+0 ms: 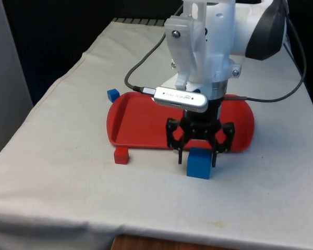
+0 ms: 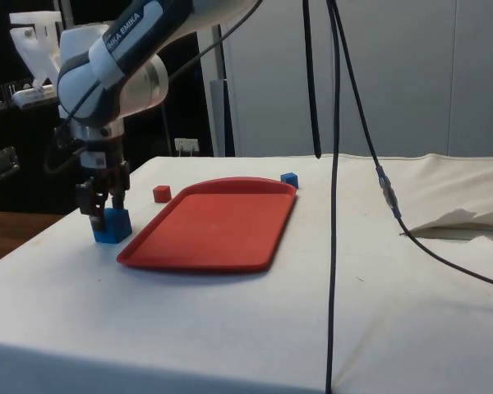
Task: Pick up the largest block and place it onto the tray.
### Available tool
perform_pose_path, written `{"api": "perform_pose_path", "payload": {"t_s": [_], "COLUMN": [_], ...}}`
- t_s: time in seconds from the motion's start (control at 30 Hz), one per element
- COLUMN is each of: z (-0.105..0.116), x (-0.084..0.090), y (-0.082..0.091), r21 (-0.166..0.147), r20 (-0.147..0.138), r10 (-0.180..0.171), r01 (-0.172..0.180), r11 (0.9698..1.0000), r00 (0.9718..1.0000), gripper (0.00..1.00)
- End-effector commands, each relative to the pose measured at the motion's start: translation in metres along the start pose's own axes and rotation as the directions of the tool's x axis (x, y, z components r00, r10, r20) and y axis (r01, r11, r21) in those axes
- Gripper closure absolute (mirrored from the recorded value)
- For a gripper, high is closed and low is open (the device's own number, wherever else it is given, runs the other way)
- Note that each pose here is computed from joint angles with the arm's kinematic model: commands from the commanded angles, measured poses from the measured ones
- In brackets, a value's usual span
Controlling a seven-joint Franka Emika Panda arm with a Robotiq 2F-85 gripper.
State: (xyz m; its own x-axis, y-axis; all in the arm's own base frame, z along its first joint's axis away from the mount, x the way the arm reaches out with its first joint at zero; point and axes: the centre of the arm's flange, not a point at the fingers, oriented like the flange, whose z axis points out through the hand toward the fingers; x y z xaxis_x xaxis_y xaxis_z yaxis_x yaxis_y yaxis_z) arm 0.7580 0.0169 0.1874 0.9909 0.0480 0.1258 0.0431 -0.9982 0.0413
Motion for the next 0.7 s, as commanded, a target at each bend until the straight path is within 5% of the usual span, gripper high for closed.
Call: {"api": "perform_pose_path", "payload": {"t_s": [0.0, 0.1, 0.13, 0.47, 0.67], "z": [0.002, 0.002, 0.002, 0.0, -0.02], "x": [0.001, 0.002, 0.002, 0.001, 0.003], "y": [0.0, 0.001, 0.0, 0.0, 0.001], "r21": [0.002, 0.001, 0.001, -0.002, -0.001], "r20": [-0.001, -0.001, -0.002, -0.003, -0.004], "r10": [0.001, 0.001, 0.001, 0.0, 0.0], "r01": [-0.001, -0.001, -0.001, 0.0, 0.0], "r11": [1.0, 1.0, 1.0, 1.0, 1.0], "r00": [1.0, 1.0, 1.0, 1.0, 1.0], "gripper": [0.56, 0.93, 0.99, 0.98, 0.98]}}
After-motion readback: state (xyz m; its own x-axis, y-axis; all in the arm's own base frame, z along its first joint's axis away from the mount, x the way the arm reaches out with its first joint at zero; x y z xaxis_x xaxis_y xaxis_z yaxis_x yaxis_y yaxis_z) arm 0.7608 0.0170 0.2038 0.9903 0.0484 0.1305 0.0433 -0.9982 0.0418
